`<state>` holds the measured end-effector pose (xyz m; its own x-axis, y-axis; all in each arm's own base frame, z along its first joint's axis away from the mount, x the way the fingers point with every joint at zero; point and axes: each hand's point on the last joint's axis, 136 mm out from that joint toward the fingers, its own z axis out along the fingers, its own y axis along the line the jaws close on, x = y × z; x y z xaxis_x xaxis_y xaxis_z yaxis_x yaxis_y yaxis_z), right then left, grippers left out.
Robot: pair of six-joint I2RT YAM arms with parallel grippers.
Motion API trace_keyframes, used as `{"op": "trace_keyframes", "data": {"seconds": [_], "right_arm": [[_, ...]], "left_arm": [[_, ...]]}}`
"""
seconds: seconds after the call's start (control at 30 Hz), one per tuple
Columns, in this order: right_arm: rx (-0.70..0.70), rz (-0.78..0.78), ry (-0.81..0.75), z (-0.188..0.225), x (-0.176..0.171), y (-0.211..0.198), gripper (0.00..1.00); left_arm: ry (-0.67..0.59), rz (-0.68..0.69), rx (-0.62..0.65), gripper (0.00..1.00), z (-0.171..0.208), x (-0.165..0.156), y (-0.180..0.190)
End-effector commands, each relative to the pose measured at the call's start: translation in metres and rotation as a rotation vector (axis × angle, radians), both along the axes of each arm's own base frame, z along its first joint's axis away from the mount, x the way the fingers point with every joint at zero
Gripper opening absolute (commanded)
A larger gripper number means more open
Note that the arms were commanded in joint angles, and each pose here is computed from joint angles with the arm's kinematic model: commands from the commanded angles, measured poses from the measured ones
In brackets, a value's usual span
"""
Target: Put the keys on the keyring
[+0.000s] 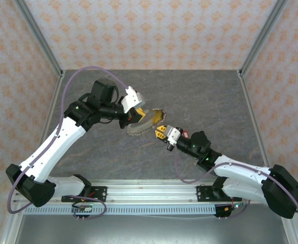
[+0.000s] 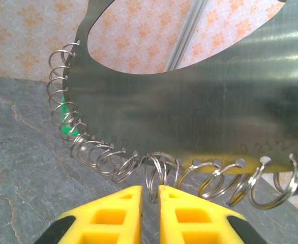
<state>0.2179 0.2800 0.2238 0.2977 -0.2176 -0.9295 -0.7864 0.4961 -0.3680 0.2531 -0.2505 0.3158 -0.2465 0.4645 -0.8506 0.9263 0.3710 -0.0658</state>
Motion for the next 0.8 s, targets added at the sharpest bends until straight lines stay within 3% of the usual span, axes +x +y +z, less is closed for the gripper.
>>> {"op": "trace_keyframes", "data": {"seconds": [0.0,0.47,0.77], "right_arm": [[0.058,0.012,-0.063,0.026,0.002,0.007,0.15],[-0.002,-0.030,-0.040,0.004,0.012,0.007,0.15],[0.032,-0.119,-0.071,0.014,0.021,-0.005,0.20]], "left_arm": [[-0.040,-0.018,-0.049,0.00,0.024,-0.005,-0.001],[-0.020,-0.020,-0.072,0.00,0.027,-0.003,-0.005],[-0.013,-0.018,-0.057,0.00,0.024,-0.004,-0.003]]}}
